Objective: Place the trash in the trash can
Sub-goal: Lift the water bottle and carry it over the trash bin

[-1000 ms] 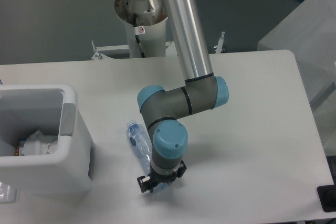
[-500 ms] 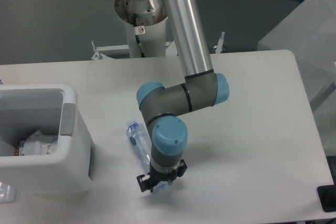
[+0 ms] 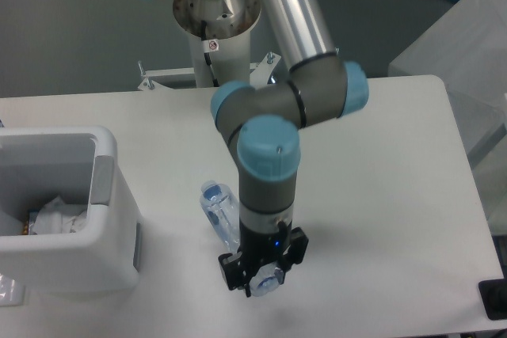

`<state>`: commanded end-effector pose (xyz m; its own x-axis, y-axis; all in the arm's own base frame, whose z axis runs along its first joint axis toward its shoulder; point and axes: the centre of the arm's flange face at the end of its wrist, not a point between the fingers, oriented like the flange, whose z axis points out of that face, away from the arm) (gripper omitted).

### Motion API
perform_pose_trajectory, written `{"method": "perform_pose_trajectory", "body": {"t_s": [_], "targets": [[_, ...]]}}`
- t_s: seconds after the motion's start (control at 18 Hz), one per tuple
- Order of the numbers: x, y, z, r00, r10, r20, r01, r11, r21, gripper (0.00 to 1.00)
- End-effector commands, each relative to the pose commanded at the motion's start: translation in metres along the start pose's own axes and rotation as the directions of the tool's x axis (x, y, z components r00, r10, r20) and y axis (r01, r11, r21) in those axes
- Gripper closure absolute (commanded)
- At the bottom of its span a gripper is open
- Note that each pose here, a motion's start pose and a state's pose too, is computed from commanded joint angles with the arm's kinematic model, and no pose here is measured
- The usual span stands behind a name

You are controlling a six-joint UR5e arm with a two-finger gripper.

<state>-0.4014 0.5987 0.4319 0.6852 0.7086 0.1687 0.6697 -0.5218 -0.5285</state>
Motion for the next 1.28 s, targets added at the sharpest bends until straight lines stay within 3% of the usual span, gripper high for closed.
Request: {"method": "perform_pose_trajectory", "body": {"t_s": [0.17,0.5,0.78,1.28], "targets": [[0.005,-0.023,-0.048,1.0,0.022,-0.011,-0.019,0.987,0.158,0.37],[0.03,-0.042,-0.132,0.996,0.071,-0.047,-0.051,0.94,0.337,0.37],[0.068,-0.031,-0.179,0.986,0.126,-0.109,-0.076,0.921,0.382,0.37],[0.156,0.012,-0.21,0.952,0.241,-0.19,-0.152,0.908,0.389,0.37]]}}
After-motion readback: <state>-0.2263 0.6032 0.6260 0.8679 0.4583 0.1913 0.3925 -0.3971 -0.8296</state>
